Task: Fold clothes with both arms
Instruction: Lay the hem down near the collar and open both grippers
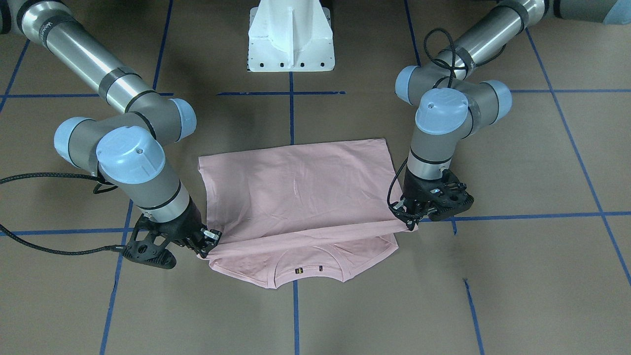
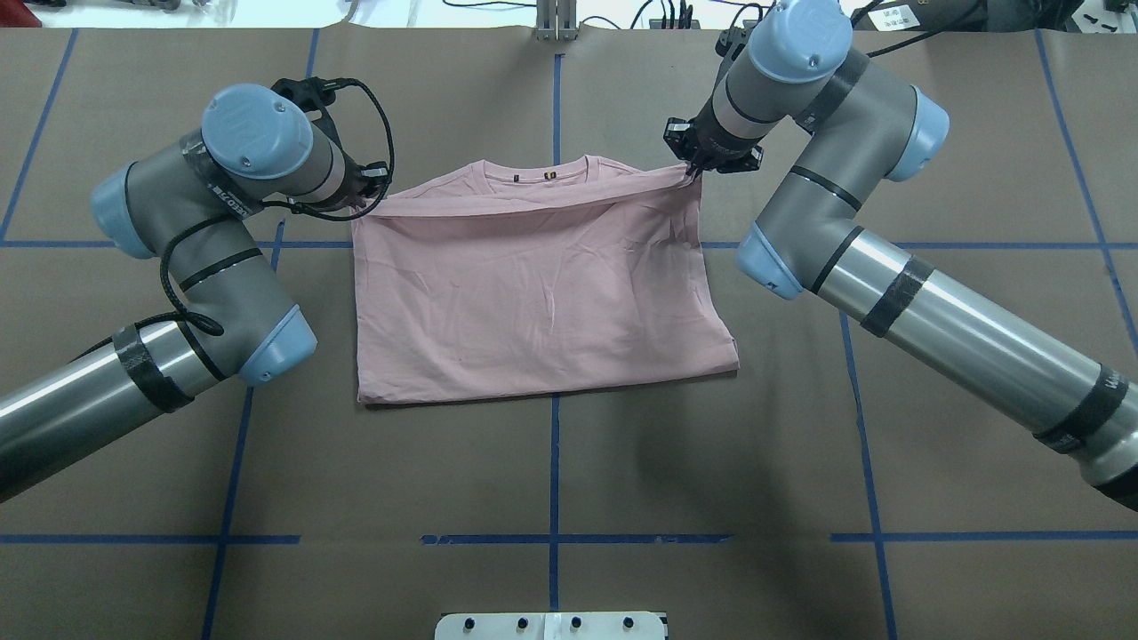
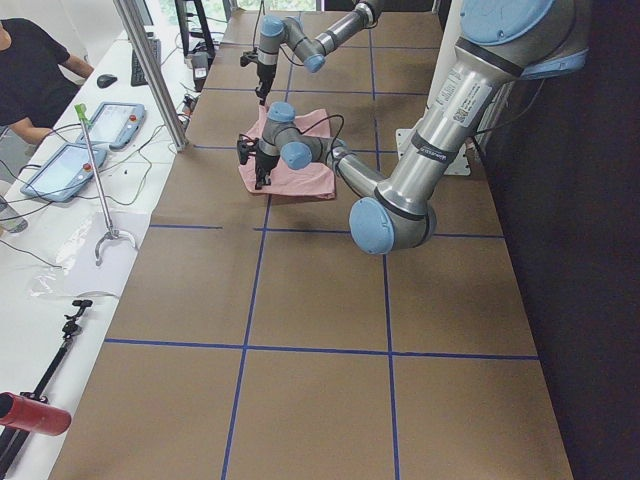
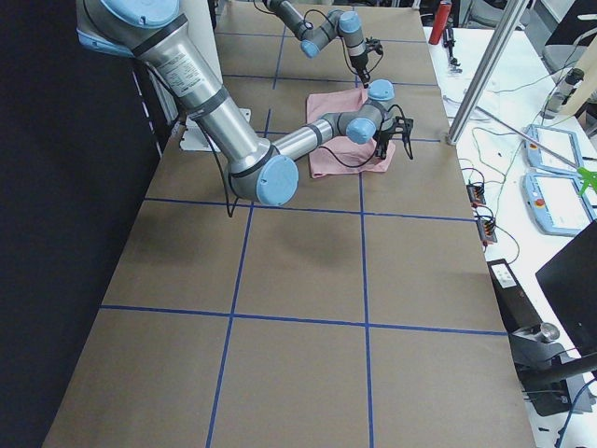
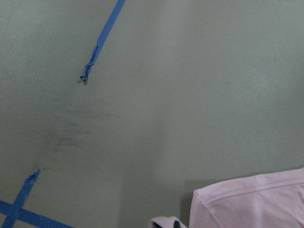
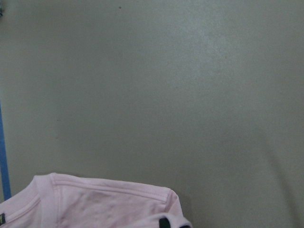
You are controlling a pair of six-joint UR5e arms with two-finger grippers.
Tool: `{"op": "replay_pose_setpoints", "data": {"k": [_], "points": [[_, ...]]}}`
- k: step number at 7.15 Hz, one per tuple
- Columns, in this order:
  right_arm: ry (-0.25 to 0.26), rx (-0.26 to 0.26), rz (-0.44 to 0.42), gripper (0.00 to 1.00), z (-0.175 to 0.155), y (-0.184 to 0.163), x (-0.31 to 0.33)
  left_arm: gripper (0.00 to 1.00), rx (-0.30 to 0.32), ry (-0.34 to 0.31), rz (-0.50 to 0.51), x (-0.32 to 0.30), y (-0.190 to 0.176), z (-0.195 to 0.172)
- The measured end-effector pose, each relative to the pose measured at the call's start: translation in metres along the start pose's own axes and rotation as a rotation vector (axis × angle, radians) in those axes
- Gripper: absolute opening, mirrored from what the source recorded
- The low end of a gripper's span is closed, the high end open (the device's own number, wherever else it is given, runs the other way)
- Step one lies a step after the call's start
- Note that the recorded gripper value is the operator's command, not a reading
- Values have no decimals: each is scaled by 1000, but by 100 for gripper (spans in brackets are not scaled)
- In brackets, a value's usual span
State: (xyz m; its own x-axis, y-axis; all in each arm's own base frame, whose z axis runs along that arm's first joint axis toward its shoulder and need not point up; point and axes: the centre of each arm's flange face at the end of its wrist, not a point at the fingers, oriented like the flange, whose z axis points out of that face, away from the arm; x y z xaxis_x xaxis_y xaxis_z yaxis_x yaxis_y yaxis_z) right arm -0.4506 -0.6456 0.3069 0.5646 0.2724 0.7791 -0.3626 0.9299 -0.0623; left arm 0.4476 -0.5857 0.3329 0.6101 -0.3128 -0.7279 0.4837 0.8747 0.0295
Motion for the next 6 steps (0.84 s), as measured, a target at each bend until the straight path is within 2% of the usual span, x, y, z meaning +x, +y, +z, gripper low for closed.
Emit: {"op": "replay_pose_setpoints", "data": {"k": [5,6], "points": [[4,3,5,0,1,-5,-1,0,9,16,-1,3,-7,3],[2,1,1,5,1,-3,-3,0,9,17,-1,4,-8,2]]}}
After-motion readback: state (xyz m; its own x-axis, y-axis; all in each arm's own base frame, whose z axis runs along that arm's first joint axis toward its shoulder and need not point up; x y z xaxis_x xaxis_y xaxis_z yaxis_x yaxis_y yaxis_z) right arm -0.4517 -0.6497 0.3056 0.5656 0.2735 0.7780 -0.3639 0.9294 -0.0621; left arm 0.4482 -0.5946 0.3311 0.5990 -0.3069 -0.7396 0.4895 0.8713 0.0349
